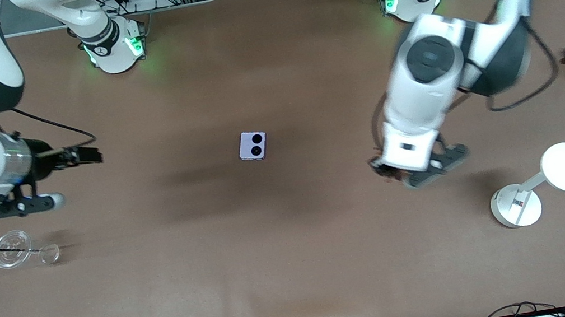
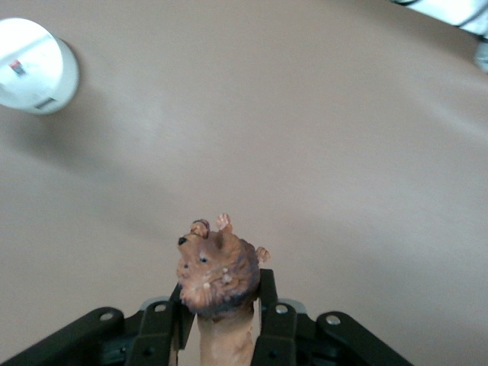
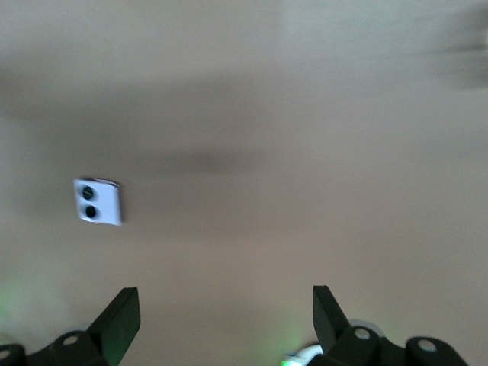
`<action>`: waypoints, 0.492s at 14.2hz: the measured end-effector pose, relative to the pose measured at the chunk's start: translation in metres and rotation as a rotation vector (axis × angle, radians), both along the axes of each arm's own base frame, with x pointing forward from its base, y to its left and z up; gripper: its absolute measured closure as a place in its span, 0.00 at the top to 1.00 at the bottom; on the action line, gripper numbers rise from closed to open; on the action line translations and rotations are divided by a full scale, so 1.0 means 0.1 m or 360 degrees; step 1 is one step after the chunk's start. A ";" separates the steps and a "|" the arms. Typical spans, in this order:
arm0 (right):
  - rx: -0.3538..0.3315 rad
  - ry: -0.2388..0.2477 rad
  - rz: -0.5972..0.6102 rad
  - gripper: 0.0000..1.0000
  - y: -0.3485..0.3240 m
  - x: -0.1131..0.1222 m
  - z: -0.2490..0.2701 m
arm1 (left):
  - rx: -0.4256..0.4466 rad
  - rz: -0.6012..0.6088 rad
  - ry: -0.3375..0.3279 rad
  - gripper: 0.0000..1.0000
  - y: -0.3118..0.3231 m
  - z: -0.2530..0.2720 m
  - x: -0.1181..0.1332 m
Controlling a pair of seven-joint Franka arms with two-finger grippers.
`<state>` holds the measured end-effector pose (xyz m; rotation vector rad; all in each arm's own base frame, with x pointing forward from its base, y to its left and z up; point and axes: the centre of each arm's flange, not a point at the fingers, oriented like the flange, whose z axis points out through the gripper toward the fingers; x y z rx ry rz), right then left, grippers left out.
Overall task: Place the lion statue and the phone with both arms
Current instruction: 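Carry the lion toward the lamp while the right gripper reaches out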
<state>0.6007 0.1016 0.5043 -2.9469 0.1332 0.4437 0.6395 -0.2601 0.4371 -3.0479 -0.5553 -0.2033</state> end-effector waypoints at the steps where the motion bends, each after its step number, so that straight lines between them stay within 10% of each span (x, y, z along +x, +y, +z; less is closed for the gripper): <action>1: 0.0007 0.0001 -0.0051 1.00 0.11 0.02 -0.05 | 0.0014 -0.0002 0.0025 0.37 0.25 -0.08 0.09; 7: -0.0047 -0.0072 -0.0160 1.00 1.27 -0.13 -0.62 | 0.0089 -0.0236 0.0216 0.37 1.07 -0.79 0.37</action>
